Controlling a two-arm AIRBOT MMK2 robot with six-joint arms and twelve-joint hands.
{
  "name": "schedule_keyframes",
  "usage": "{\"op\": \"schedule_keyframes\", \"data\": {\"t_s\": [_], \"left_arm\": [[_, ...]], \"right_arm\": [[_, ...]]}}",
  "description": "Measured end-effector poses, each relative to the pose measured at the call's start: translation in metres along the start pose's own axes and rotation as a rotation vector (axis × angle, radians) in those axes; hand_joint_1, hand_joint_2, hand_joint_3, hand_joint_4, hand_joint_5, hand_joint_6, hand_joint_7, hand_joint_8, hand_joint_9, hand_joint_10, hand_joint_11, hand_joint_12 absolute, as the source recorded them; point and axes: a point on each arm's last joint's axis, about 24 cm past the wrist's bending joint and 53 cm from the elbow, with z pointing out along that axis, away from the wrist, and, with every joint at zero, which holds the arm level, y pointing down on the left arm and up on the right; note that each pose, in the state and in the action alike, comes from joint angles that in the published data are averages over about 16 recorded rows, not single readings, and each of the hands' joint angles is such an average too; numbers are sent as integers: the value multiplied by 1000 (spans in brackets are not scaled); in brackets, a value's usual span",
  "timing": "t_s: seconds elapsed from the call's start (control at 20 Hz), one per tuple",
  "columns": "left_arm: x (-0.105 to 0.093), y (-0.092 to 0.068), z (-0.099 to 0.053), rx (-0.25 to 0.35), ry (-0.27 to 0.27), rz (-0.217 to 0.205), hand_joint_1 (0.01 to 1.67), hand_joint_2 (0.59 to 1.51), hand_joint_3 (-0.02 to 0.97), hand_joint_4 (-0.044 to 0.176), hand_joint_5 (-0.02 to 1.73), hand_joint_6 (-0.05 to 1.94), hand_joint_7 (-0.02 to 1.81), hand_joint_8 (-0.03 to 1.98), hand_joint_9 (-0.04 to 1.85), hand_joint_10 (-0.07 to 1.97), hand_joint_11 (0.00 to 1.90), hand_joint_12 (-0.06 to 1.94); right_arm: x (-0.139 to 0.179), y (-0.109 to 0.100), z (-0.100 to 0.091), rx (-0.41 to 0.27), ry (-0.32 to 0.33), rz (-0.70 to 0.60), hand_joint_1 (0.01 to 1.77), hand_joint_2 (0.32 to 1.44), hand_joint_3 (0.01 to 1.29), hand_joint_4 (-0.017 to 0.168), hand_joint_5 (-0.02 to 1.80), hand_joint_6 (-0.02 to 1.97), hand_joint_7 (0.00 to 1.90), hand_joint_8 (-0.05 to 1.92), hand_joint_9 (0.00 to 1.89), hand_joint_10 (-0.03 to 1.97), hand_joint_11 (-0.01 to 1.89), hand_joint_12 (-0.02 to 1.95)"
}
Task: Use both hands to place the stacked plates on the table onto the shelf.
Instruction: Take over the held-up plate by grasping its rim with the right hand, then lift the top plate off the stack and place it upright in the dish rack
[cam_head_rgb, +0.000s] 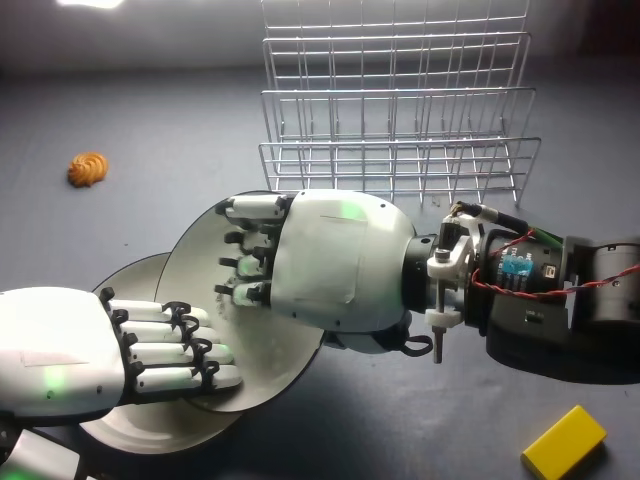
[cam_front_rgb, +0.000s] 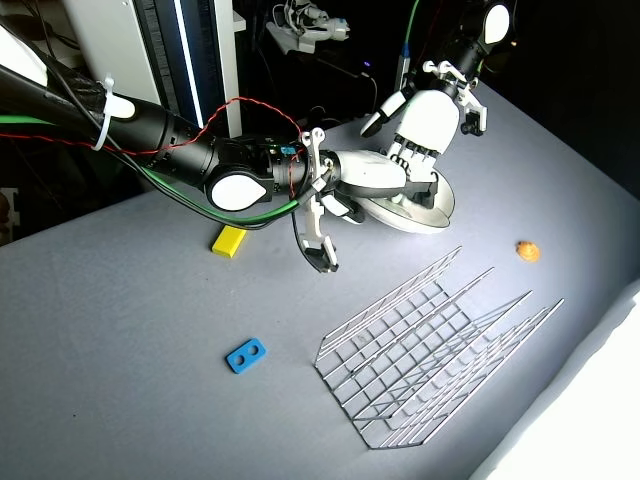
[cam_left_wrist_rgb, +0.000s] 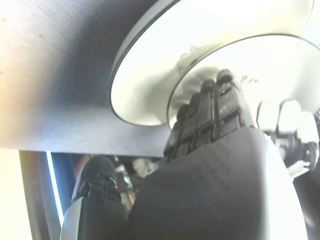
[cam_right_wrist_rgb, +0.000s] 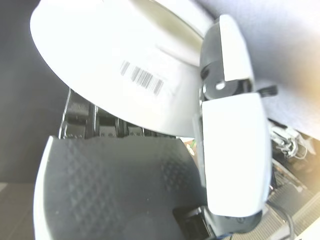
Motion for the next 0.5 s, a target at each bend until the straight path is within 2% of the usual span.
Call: {"op": "schedule_keyframes", "data": {"t_s": [0.25,0.5], "left_arm": [[-6,3,-3,-3,-15,-3,18,1191,4,-6,-5,-19,-4,-15,18,5,17,11],[-23,15,-15,-33,-59,-7,18,1192,4,-4,10,-5,4,-1,17,6,19,12]], "right_arm": [[-2,4,1,-9,-13,-7,1077,996,12,-7,772,284,844,216,900,61,411,1243],[-8,11,-1,-23,-28,-11,1102,965,11,-7,855,531,958,413,1086,97,574,1291]]}}
